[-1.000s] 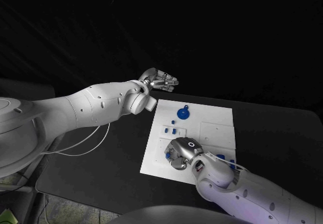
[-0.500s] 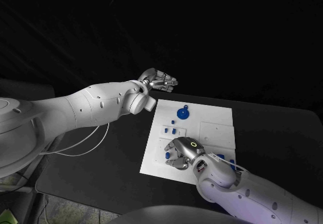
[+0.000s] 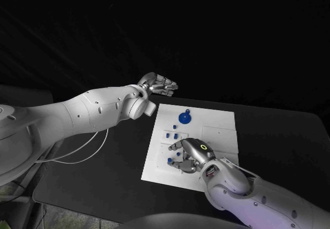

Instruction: Assemble the parts on the task board

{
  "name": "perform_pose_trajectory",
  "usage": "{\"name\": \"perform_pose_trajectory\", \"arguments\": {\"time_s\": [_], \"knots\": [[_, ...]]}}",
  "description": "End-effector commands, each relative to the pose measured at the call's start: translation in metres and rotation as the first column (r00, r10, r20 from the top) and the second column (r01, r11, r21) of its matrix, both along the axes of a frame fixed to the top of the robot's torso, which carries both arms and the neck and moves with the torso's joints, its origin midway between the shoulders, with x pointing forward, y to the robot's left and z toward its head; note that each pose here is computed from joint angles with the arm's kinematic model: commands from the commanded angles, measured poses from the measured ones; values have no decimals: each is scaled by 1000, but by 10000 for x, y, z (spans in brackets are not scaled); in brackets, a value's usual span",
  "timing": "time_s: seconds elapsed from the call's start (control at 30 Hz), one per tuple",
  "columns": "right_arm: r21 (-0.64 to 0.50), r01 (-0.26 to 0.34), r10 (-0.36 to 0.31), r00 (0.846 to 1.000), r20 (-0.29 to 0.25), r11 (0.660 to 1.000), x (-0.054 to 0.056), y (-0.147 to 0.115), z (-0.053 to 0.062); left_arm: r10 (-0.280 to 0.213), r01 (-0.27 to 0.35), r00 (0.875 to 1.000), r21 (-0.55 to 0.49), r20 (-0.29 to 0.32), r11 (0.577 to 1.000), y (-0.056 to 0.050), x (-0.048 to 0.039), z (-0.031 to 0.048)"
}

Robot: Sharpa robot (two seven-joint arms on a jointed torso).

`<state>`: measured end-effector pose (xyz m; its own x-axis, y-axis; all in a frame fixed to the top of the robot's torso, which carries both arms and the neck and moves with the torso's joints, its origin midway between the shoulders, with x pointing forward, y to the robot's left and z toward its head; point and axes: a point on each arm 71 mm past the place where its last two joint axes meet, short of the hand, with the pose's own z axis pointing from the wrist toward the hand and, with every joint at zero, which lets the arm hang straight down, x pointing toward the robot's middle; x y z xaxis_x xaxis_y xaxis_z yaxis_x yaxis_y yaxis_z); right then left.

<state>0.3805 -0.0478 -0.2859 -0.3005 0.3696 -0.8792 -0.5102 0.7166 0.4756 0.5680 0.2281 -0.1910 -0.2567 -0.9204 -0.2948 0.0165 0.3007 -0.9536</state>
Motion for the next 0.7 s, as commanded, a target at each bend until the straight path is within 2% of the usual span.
{"name": "perform_pose_trajectory", "arguments": {"time_s": [0.03,0.23,0.37,0.47,0.5,0.53,0.57,0.63,0.7], "knots": [[83,26,-20,997,-76,996,70,-163,91,-12,12,1000,-7,3,1000,12,-9,8],[102,56,-36,982,-187,993,214,-587,285,-4,4,1000,-6,10,1000,97,-17,15],[89,115,-85,955,-284,989,309,-906,384,-8,8,1000,-32,3,999,129,-46,0],[44,171,-144,923,-356,984,381,-1154,416,-24,24,1000,-53,3,998,126,-74,-13],[37,180,-154,918,-365,983,391,-1189,418,-25,26,1000,-55,4,998,125,-77,-15],[7,212,-192,897,-398,977,422,-1314,414,-33,33,999,-61,6,998,126,-87,-21],[-3,221,-203,891,-407,975,430,-1350,412,-35,35,999,-63,7,997,127,-90,-23],[-52,270,-265,859,-438,961,467,-1522,402,-44,45,999,-70,10,997,140,-107,-35],[-93,306,-314,834,-453,947,481,-1643,396,-51,52,999,-74,12,996,153,-122,-43]]}}
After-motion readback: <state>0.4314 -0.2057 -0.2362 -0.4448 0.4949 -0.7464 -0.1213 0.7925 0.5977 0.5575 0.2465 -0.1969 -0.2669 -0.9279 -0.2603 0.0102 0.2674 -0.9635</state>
